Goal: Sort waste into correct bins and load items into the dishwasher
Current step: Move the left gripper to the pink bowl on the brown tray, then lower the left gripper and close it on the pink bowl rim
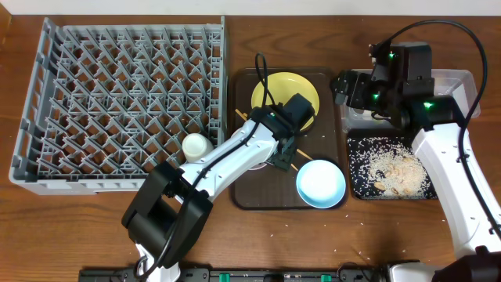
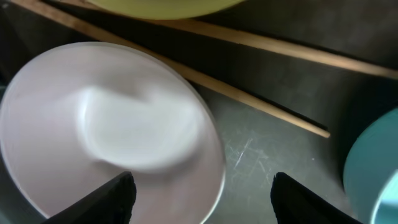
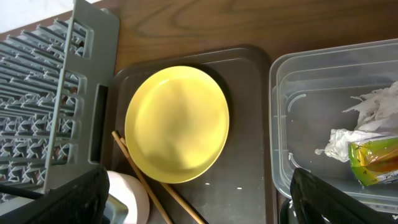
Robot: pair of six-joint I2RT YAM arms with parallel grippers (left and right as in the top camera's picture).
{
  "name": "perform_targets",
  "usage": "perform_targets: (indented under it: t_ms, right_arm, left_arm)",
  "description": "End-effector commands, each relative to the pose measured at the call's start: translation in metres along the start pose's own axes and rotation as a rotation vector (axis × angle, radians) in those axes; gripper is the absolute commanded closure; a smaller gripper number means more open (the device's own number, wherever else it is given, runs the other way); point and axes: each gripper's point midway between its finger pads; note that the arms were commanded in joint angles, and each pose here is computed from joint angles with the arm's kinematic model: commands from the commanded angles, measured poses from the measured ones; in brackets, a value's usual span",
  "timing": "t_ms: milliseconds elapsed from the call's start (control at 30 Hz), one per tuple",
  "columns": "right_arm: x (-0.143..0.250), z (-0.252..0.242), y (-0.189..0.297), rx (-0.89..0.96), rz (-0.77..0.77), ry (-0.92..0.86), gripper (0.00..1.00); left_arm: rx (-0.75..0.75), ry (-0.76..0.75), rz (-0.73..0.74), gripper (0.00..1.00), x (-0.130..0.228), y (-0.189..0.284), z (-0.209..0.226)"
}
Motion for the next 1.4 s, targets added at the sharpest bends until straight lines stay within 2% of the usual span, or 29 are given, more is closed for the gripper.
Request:
perform_targets:
  t_ms: [0,100,333,433,633,800,1033,1233,1367]
  right_arm:
    - [-0.005,0.002,0.003,-0.008,-0.011,-0.008,0.09]
    - [-0.005,0.002,0.003,-0.008,-0.011,-0.005,0.09]
    - [-0.003,0.002,0.003,-0.006,-0.005,-0.006,0.09]
    - [-0.003,0.002,0.003,-0.006,-0.005,-0.006,0.09]
    - [-0.003,0.002,0.003,-0.006,-0.005,-0.006,0.09]
    - [-0.001,0.001,0.003,-0.002,0.005,-0.005,0.09]
    - [-0.001,0.0,0.003,0.002,0.003,-0.002,0.08]
    - [-0.002,-0.003,0.003,0.02,-0.004,-0.002,0.07]
    - [-0.002,-0.004,0.003,0.027,-0.004,-0.003,0.07]
  left_arm:
    - [0.107,-0.162,0.053,0.35,0.012,-0.005,-0.017]
    - [0.145,-0.193,0.074,0.5,0.018,-0.004,-0.023]
    - [0.145,-0.193,0.091,0.51,0.023,-0.006,-0.022]
    - [0.132,-0.193,0.091,0.5,0.024,-0.009,-0.02]
    - [0.128,-0.194,0.098,0.38,0.024,-0.013,-0.019]
    - [0.161,-0.188,0.126,0.36,0.03,-0.014,-0.022]
    - [0.289,-0.192,0.207,0.36,0.049,-0.006,-0.041]
    - [0.343,-0.189,0.202,0.36,0.045,0.002,-0.051]
    - [0.534,-0.182,0.196,0.35,0.04,0.022,-0.082]
Point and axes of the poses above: each gripper's point midway between its finger pads, its own y axis back along the fingers, its own z axis along the line the jaws close on, x = y × z
